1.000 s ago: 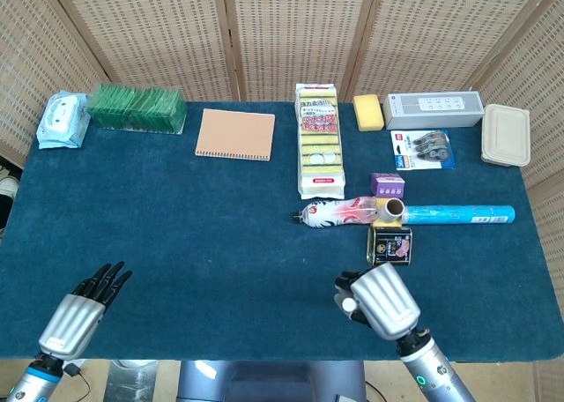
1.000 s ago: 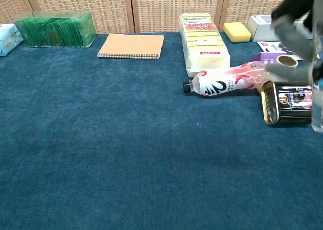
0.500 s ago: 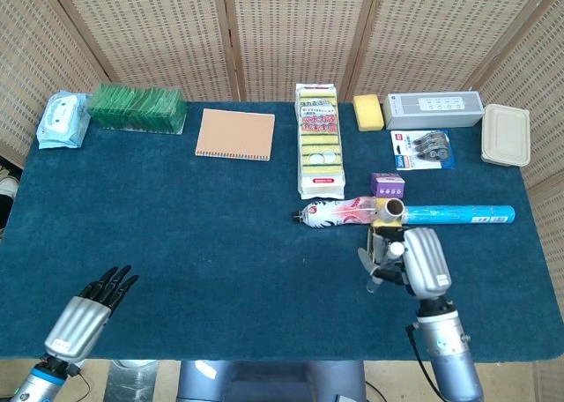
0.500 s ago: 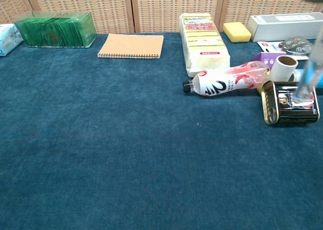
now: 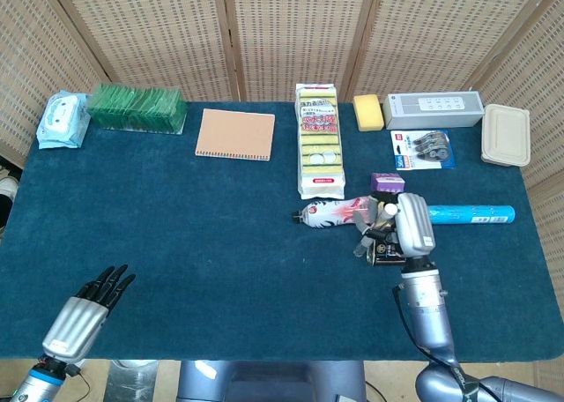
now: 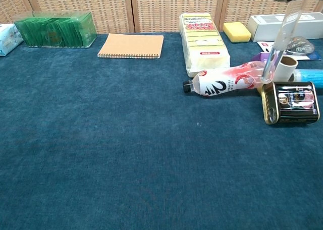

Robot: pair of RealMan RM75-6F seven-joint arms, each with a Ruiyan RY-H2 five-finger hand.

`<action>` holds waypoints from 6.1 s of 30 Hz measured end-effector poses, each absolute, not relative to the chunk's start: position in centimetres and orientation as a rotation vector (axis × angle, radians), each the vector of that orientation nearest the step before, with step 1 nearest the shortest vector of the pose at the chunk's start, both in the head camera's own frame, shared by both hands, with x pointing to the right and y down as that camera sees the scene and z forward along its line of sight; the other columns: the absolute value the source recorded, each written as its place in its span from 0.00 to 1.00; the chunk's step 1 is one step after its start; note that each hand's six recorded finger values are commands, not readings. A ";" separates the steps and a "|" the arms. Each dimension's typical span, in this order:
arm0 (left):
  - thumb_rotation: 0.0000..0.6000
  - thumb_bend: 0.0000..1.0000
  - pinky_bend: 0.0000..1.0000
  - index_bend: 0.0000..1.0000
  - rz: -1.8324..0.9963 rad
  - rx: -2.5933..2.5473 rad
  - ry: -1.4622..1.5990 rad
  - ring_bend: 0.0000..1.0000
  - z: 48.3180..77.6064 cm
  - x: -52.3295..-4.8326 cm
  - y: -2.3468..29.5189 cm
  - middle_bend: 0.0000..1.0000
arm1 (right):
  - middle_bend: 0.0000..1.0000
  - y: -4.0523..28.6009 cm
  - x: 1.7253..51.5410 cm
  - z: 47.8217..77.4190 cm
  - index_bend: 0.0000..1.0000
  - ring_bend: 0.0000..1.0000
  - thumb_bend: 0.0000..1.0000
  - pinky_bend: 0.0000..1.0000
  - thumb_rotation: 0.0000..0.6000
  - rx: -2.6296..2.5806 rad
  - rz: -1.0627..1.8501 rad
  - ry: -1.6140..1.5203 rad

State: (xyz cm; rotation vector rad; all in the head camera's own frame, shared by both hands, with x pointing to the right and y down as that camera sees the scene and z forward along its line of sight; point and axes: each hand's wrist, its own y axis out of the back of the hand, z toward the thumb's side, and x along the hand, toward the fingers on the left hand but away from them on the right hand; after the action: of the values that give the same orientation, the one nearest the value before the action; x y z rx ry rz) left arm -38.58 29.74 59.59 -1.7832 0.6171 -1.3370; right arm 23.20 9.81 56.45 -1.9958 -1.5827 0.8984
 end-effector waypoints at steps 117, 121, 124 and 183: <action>1.00 0.21 0.26 0.04 -1.352 -1.792 0.554 0.04 61.3 -37.0 30.9 0.03 | 1.00 3.2 32.8 66.3 0.80 1.00 0.37 1.00 1.00 -1.964 0.908 -1.536; 1.00 0.21 0.26 0.04 -1.353 -1.792 0.553 0.04 61.3 -37.0 31.0 0.03 | 1.00 3.2 32.6 66.7 0.80 1.00 0.37 1.00 1.00 -1.963 0.916 -1.527; 1.00 0.21 0.26 0.04 -1.354 -1.793 0.552 0.04 61.3 -37.0 31.0 0.03 | 1.00 3.3 32.4 67.0 0.80 1.00 0.37 1.00 1.00 -1.959 0.919 -1.518; 1.00 0.21 0.26 0.04 -1.348 -1.807 0.549 0.04 61.6 -36.9 31.2 0.03 | 0.53 5.6 33.1 70.2 0.47 0.56 0.31 0.54 1.00 -2.014 1.038 -1.446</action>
State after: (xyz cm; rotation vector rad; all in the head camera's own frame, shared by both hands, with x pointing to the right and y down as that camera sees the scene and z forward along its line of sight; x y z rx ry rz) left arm -36.87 31.17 61.56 -1.8072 0.5492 -1.3478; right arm 33.14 5.61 70.18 -2.0140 -1.4455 1.0380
